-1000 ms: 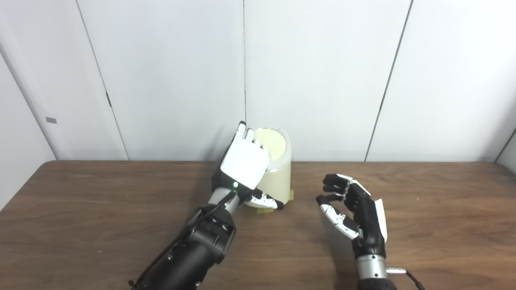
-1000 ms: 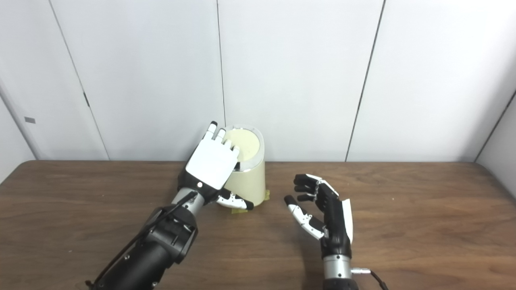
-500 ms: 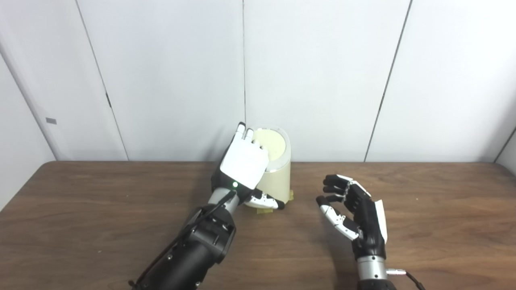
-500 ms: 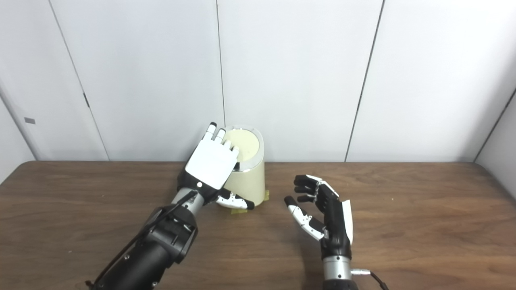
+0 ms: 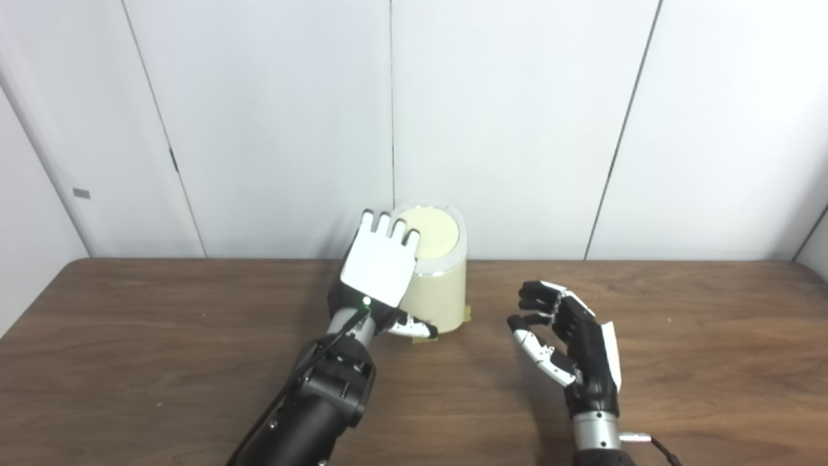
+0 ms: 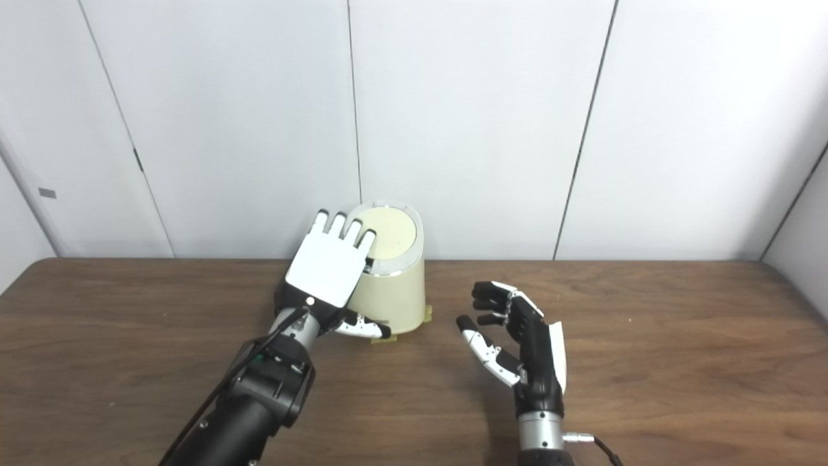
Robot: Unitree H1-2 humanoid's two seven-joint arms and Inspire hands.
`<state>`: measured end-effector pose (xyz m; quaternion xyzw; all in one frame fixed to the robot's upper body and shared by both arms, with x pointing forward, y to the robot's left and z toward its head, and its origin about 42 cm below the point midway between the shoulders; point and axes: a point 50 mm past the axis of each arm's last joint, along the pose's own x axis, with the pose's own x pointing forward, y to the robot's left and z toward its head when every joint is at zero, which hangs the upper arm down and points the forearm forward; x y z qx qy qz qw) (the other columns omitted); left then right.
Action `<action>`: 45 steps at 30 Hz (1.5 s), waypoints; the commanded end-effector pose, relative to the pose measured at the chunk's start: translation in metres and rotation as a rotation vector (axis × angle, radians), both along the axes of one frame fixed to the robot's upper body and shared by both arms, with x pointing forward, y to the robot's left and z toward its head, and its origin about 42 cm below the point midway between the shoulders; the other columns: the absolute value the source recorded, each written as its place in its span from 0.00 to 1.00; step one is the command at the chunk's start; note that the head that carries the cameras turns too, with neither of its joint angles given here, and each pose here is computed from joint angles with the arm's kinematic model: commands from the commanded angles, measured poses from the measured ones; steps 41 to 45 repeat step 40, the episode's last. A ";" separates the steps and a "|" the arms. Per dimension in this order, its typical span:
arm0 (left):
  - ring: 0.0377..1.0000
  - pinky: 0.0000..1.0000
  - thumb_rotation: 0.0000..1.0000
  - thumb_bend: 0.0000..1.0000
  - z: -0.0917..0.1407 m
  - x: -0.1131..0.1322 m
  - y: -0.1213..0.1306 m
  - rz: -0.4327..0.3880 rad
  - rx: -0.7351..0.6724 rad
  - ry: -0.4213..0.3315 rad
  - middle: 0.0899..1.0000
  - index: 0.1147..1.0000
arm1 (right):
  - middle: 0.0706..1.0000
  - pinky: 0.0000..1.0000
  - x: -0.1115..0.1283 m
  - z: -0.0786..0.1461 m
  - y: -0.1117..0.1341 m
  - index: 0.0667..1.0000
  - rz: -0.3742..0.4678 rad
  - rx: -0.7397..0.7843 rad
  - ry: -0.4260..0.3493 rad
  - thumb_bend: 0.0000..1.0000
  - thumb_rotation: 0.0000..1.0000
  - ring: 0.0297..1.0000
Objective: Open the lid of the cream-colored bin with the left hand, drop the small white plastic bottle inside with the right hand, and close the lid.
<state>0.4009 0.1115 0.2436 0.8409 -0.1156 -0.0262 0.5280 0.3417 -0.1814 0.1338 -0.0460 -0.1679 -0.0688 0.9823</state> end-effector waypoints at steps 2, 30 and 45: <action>1.00 1.00 0.80 0.81 0.023 0.014 0.010 0.048 -0.055 -0.050 1.00 1.00 | 0.63 0.55 0.008 0.016 0.002 0.61 0.009 0.000 -0.062 0.28 0.20 0.63; 0.75 0.66 0.76 0.19 -0.031 -0.062 0.105 -0.347 -1.680 -0.144 0.75 0.74 | 0.63 0.57 0.006 0.007 -0.017 0.61 -0.022 0.047 -0.027 0.28 0.18 0.64; 0.75 0.67 0.42 0.19 -0.088 -0.080 0.121 -0.250 -1.839 -0.119 0.75 0.73 | 0.64 0.57 -0.001 0.003 -0.034 0.62 -0.054 0.023 -0.017 0.28 0.19 0.64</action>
